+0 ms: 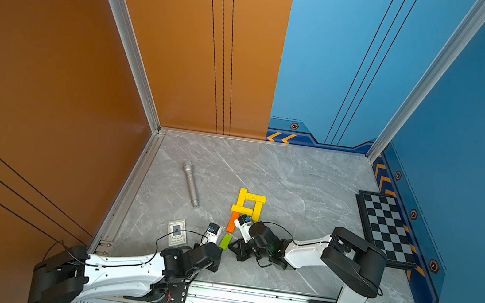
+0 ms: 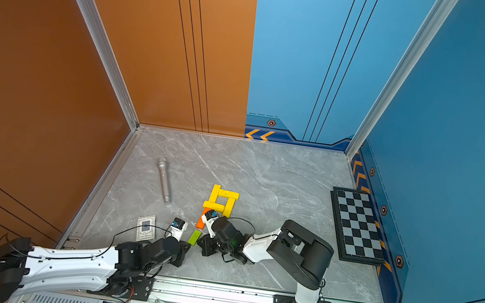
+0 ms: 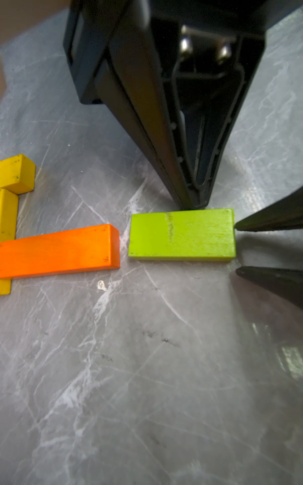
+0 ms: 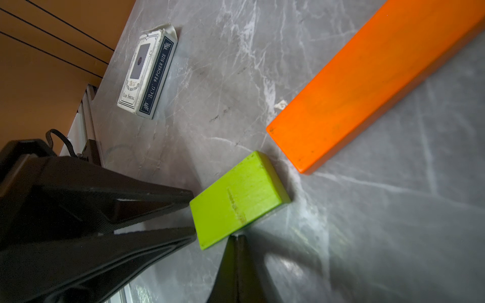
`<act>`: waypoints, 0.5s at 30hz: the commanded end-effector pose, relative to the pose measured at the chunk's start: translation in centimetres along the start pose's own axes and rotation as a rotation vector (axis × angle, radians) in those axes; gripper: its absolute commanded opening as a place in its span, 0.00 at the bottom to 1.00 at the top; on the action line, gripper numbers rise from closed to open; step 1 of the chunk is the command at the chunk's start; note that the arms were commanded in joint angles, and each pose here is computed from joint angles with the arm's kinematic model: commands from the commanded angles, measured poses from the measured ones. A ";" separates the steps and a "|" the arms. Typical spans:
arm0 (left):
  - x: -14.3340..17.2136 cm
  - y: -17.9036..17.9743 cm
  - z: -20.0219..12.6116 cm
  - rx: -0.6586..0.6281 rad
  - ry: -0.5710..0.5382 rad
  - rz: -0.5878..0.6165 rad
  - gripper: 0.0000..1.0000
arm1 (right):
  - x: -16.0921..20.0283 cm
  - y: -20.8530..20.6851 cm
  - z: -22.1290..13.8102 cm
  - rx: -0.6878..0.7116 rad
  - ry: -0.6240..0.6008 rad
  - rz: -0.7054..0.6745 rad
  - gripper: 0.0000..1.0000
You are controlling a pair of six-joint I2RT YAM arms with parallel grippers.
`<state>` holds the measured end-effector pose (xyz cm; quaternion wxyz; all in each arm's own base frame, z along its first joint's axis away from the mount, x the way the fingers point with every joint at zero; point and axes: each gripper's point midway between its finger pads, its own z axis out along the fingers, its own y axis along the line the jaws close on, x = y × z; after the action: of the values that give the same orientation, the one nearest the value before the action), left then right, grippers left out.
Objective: Assemble the letter p with building blocks
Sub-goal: Assemble the building block at the center of the board.
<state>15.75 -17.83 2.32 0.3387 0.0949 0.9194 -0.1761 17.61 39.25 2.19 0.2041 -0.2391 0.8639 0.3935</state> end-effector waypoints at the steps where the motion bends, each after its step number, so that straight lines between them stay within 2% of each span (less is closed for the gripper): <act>1: 0.8 1.0 0.2 -0.037 0.031 0.026 0.26 | 2.3 -3.2 0.3 0.106 0.071 0.050 0.00; 15: 0.7 0.7 0.4 -0.039 0.036 0.039 0.26 | 1.8 -3.9 0.3 0.125 0.057 0.060 0.00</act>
<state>16.02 -18.14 2.29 0.3423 0.0989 0.9178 -0.1754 18.25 39.01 2.20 0.2079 -0.2323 0.8654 0.3923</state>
